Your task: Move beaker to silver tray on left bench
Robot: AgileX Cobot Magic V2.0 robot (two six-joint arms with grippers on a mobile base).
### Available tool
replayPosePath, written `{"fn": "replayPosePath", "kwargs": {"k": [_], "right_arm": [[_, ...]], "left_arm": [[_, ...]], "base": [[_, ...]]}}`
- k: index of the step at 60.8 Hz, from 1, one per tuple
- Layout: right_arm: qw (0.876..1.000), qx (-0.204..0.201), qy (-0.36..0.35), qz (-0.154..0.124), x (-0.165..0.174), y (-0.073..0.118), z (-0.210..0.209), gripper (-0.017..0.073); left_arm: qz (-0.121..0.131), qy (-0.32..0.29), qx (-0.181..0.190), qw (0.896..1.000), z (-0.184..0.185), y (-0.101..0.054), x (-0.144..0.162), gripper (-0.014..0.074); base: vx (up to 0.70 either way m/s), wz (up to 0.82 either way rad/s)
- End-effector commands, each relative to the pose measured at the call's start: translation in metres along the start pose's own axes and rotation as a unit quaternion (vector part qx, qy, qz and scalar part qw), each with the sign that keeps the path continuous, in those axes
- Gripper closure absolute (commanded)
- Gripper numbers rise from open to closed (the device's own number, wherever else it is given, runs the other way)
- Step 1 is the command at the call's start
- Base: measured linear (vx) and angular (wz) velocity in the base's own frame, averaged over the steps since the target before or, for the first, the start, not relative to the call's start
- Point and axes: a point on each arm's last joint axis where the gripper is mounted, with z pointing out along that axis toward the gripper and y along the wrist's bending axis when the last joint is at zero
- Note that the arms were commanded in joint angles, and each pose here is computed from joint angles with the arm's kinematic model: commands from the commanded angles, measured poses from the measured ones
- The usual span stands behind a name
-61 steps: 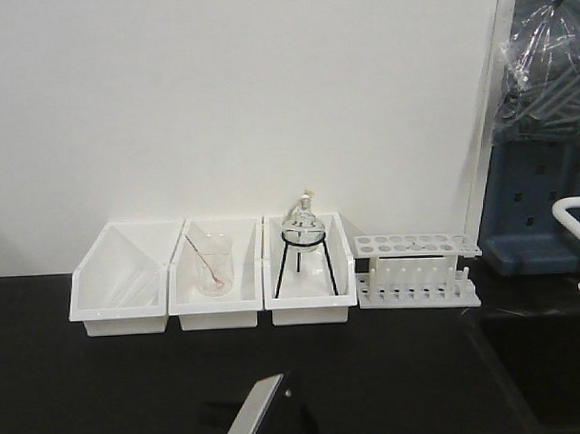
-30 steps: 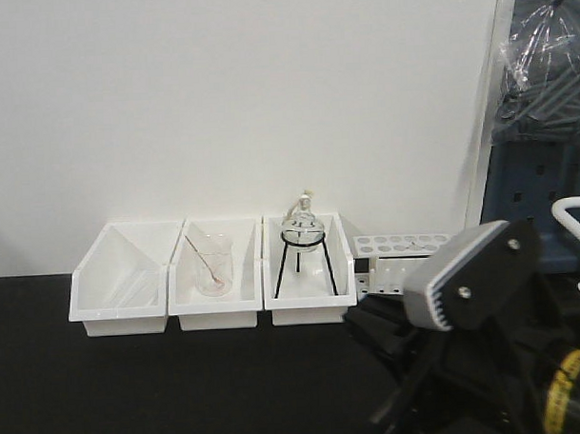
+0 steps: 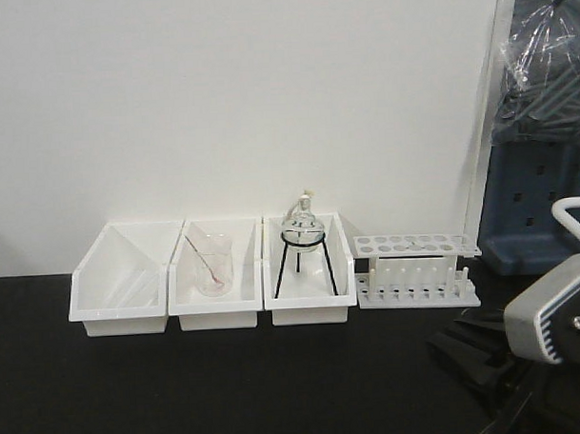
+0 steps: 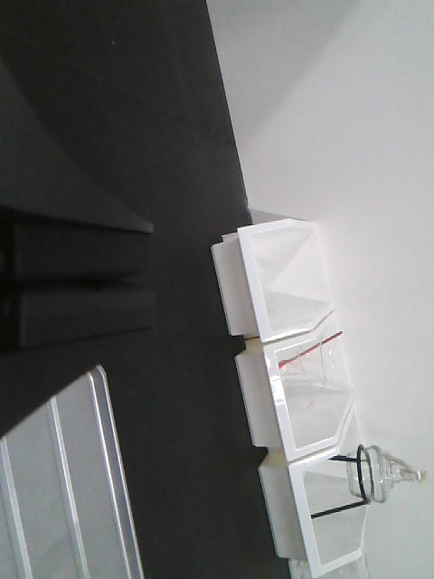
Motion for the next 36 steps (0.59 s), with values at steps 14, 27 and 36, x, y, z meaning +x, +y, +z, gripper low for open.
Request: {"fn": "replayPosePath", "kwargs": {"k": [14, 27, 36], "right_arm": [[0.998, -0.045, -0.022, 0.036, -0.012, 0.006, -0.009, 0.0573], [0.994, -0.053, -0.088, 0.041, 0.020, 0.003, -0.032, 0.0573], [0.987, 0.036, -0.107, 0.116, 0.076, -0.017, -0.060, 0.0570]], "left_arm": [[-0.006, -0.033, 0.003, 0.999, 0.000, -0.001, -0.001, 0.0592], [-0.006, -0.033, 0.003, 0.999, 0.000, -0.001, -0.001, 0.0592], [-0.006, -0.033, 0.003, 0.999, 0.000, -0.001, -0.001, 0.0592]], "base": [[0.00, 0.00], [0.00, 0.00], [0.00, 0.00]]}}
